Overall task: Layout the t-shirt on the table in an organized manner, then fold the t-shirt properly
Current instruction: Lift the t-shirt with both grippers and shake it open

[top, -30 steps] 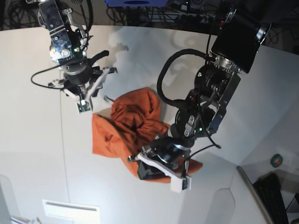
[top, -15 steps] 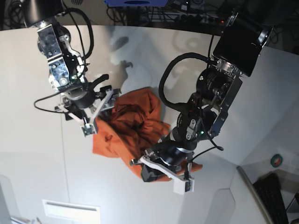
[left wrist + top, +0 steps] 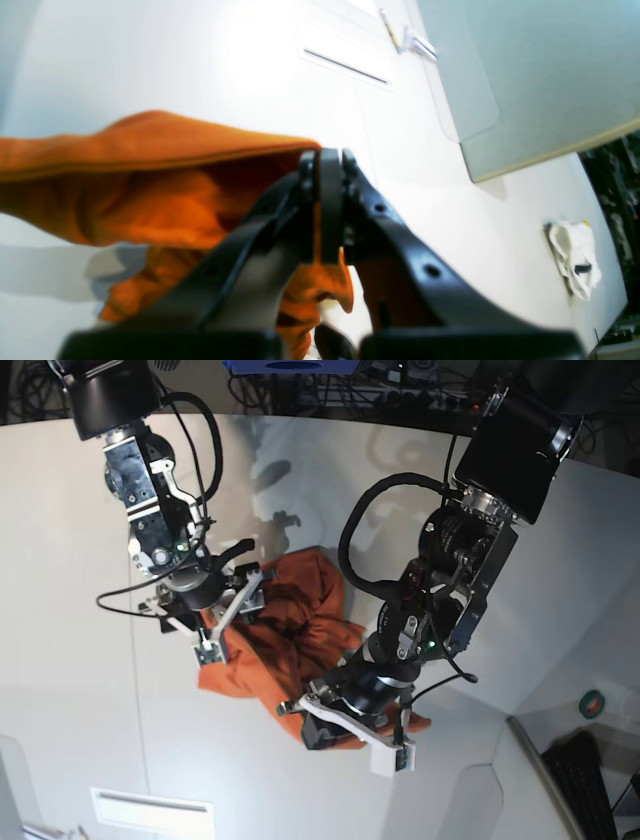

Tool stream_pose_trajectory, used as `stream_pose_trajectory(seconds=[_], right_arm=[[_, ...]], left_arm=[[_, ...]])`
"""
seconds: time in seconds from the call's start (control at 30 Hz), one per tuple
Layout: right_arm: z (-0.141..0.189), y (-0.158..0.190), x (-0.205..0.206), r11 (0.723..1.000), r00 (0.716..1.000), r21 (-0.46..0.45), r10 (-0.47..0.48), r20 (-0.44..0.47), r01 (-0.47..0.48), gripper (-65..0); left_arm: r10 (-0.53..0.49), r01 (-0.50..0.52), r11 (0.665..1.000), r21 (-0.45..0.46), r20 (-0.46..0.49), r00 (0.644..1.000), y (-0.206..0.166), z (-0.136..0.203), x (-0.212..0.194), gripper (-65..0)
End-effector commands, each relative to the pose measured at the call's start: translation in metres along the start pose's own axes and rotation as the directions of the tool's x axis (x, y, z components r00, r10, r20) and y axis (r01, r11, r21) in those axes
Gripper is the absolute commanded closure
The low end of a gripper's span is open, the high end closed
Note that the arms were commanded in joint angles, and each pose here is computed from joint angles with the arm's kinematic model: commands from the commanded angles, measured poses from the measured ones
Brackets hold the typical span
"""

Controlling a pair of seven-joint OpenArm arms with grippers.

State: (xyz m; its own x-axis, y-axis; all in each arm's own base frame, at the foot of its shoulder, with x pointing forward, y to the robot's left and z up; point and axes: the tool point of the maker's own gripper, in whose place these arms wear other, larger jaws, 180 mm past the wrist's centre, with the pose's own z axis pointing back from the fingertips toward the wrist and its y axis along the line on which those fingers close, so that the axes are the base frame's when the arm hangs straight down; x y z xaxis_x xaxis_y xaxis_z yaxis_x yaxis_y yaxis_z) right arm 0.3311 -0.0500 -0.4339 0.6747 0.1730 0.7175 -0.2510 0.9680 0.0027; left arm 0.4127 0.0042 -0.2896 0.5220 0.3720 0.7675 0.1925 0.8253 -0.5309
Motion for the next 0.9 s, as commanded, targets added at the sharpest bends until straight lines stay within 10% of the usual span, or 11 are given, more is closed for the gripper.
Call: stream_pose_trajectory(seconds=[0.0,0.27,0.47,0.87], right_arm=[[-0.001,-0.004,0.018,1.000,0.999,-0.008,0.002,0.051,-0.001,-41.0],[-0.008,-0.007,0.021,1.000,0.999,-0.013,0.007,0.046,-0.007,-38.7],[-0.011,-0.012,0.037,1.000,0.997,-0.018,0.014,0.070,-0.013,0.0],[0.014,-0.076,0.084,0.983,0.975,-0.138,0.145,0.170,-0.122,0.0]], left_arm=[[-0.011,0.013,0.999,-0.036,0.061,0.998,-0.012,0.000,0.023,0.0],[-0.011,0.013,0.999,-0.034,0.060,0.998,-0.012,0.000,0.022,0.0],[-0.011,0.013,0.999,-0.034,0.060,0.998,-0.012,0.000,0.022,0.0],[-0.056,0.058,0.998,-0.014,0.128,0.990,-0.019,-0.032,0.083,0.0]])
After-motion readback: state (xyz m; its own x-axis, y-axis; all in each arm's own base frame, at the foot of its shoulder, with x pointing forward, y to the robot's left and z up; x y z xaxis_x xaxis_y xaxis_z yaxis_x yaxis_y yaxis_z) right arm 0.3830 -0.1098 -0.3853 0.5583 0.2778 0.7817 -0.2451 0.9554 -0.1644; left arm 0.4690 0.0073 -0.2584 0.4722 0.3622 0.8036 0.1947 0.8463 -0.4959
